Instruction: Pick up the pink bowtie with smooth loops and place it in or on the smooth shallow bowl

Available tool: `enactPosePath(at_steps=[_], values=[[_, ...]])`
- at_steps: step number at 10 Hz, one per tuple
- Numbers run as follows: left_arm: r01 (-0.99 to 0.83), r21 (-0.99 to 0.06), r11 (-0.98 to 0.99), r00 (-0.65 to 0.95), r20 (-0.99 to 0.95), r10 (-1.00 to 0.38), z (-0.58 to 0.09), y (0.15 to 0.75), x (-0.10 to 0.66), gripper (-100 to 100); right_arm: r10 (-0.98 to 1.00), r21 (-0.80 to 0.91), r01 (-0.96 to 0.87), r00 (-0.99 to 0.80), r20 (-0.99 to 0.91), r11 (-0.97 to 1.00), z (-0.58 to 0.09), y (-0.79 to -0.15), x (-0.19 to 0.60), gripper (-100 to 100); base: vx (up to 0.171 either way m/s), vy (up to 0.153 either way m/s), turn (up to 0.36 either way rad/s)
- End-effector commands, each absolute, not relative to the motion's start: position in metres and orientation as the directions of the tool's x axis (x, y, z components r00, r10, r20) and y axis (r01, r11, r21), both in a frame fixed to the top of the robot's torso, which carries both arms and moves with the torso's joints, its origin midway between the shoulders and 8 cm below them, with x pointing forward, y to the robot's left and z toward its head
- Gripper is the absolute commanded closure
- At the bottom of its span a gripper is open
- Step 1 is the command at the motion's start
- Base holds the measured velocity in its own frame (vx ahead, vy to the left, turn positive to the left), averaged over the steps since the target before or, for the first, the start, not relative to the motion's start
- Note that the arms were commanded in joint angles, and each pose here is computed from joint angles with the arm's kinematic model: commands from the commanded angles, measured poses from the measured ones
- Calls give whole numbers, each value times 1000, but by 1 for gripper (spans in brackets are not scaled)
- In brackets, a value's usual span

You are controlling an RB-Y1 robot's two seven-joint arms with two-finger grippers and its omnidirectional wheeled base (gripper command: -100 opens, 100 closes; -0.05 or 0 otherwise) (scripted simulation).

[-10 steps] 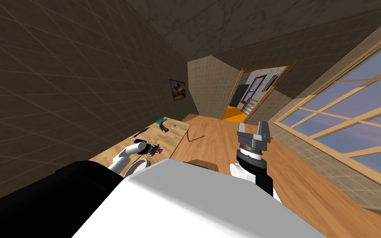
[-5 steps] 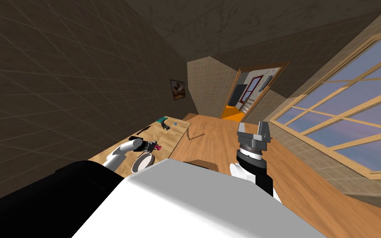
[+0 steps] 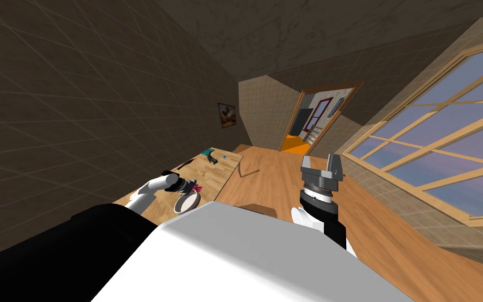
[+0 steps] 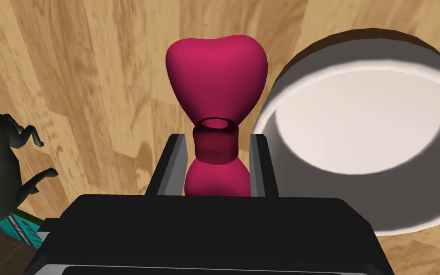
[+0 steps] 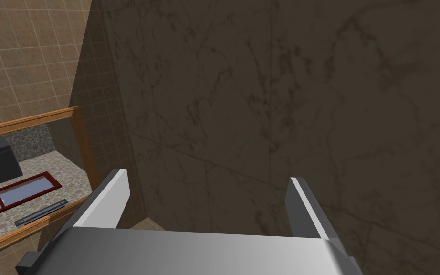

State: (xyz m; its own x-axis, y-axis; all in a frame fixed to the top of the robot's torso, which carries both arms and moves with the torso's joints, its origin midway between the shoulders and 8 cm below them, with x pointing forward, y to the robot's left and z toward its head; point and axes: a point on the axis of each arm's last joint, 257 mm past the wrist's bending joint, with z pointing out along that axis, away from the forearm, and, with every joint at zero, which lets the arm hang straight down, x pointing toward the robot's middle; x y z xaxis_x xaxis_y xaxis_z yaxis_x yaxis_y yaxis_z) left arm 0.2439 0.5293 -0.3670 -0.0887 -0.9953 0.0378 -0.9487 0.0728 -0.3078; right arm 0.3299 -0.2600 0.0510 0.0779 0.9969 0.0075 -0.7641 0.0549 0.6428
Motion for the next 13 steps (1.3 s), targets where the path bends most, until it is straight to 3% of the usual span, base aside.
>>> enactPosePath(at_steps=[1, 7, 8, 9, 13], values=[[-959, -273, 81, -94, 35, -995, -364, 532, 234, 100, 997, 643, -764, 78, 7, 55, 51, -260, 330, 0, -44, 41, 17], [-986, -126, 107, -109, 12, -994, -357, 543, 198, 100, 997, 643, -764, 78, 7, 55, 51, -260, 330, 0, -36, 48, 25], [-984, -143, 106, -109, 14, -994, -358, 542, 203, 100, 997, 643, -764, 78, 7, 55, 51, -260, 330, 0, -15, 22, 10], [-985, -137, 105, -108, 14, -994, -358, 542, 201, -100, 997, 643, -764, 78, 7, 55, 51, -260, 330, 0, -4, 5, 1], [-985, -137, 104, -107, 14, -994, -358, 542, 201, -100, 997, 643, -764, 78, 8, 55, 51, -260, 330, 0, 0, 0, 0]])
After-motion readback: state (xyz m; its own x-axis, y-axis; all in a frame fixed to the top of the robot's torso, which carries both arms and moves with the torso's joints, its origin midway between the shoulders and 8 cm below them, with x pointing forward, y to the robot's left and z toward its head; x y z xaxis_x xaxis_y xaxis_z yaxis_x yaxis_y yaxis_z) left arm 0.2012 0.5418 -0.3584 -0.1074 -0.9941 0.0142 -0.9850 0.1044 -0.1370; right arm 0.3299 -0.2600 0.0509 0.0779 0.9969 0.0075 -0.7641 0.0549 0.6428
